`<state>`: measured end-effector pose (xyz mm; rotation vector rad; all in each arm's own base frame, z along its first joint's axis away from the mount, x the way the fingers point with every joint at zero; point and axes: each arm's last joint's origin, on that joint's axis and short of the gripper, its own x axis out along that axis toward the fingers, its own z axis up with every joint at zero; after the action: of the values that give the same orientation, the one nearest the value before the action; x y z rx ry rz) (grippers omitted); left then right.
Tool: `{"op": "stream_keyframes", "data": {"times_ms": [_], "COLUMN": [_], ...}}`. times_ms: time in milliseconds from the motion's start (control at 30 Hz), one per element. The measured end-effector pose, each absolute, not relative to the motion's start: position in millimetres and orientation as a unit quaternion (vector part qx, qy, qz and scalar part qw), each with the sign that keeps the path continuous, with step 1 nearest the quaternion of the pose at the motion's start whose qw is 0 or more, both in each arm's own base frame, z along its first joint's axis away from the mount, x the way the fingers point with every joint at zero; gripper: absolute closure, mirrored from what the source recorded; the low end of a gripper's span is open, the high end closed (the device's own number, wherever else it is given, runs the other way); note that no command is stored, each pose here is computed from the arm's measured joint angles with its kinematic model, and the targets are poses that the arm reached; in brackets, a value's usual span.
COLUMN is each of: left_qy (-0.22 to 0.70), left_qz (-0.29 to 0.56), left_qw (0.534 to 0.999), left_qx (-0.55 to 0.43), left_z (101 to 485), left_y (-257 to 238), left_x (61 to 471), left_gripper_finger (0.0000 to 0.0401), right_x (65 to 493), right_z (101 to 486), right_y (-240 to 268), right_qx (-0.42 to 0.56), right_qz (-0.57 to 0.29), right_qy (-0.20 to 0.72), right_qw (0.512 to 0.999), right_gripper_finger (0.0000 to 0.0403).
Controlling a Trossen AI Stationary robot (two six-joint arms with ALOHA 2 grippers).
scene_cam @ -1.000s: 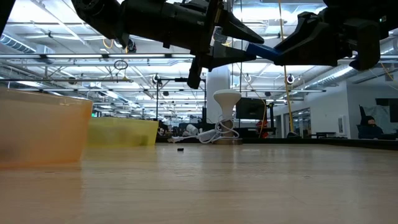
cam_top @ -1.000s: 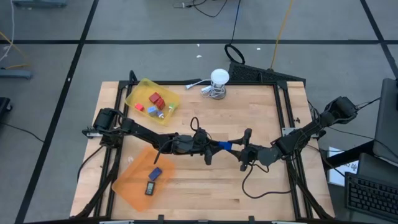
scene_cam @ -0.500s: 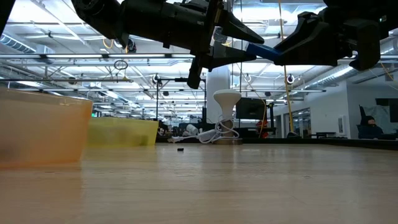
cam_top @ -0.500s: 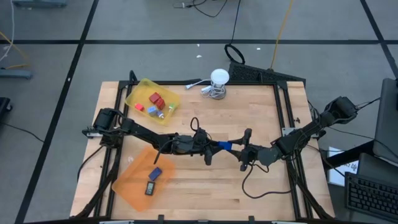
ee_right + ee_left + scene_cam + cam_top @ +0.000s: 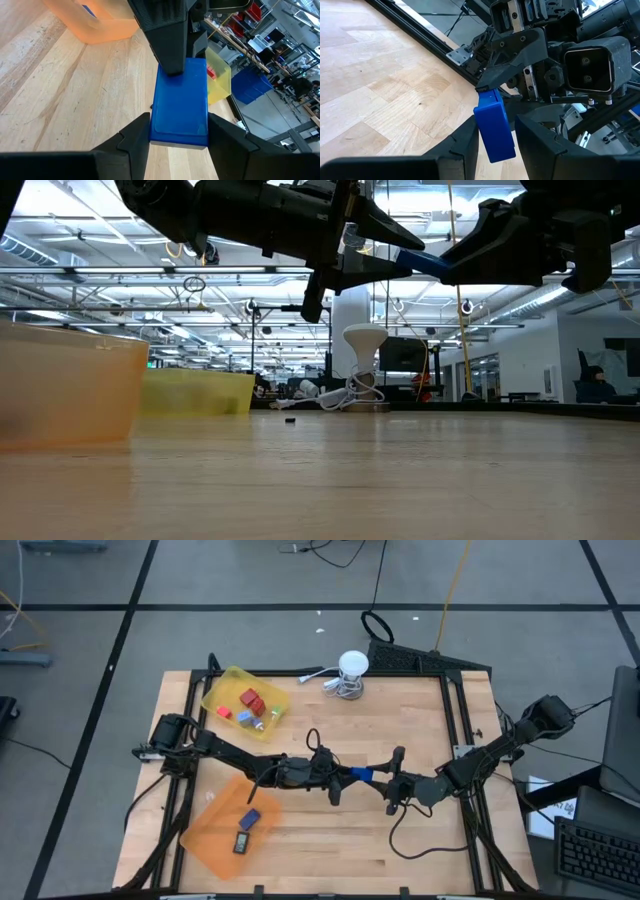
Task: Pick & Place Office items
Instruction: Put the blue digital timer into the orange bin
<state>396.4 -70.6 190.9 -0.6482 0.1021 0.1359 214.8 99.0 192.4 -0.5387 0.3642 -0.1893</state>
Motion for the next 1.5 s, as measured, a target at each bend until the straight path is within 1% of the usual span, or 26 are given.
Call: {"op": "stream_keyframes", "data": {"times_ms": [1167,1233,1400,1500], "left_qy": [0.051,0.051,0.048,0.047], "left_qz": [0.067,0.067,0.066,0.066], "left_qw": [0.944,0.944,0.941,0.941], "left_qx": [-0.318,-0.318,-0.327,-0.327], "left_z": [190.8,190.7,191.4,191.7], "left_y": [-70.6,-70.4,-70.5,-70.4], "left_x": [396.4,396.4,396.4,396.4], "left_gripper_finger": [0.0276,0.0285,0.0326,0.0332], "right_x": [214.8,214.8,214.7,214.7], "right_z": [192.4,192.3,192.1,192.1], "right_y": [99.0,99.0,98.8,98.9], "right_qx": [-0.264,-0.264,-0.271,-0.271], "right_qz": [-0.093,-0.093,-0.094,-0.094], "right_qy": [0.179,0.179,0.181,0.18], "right_qw": [0.943,0.943,0.941,0.941], "right_gripper_finger": [0.0242,0.0243,0.0242,0.0241]}}
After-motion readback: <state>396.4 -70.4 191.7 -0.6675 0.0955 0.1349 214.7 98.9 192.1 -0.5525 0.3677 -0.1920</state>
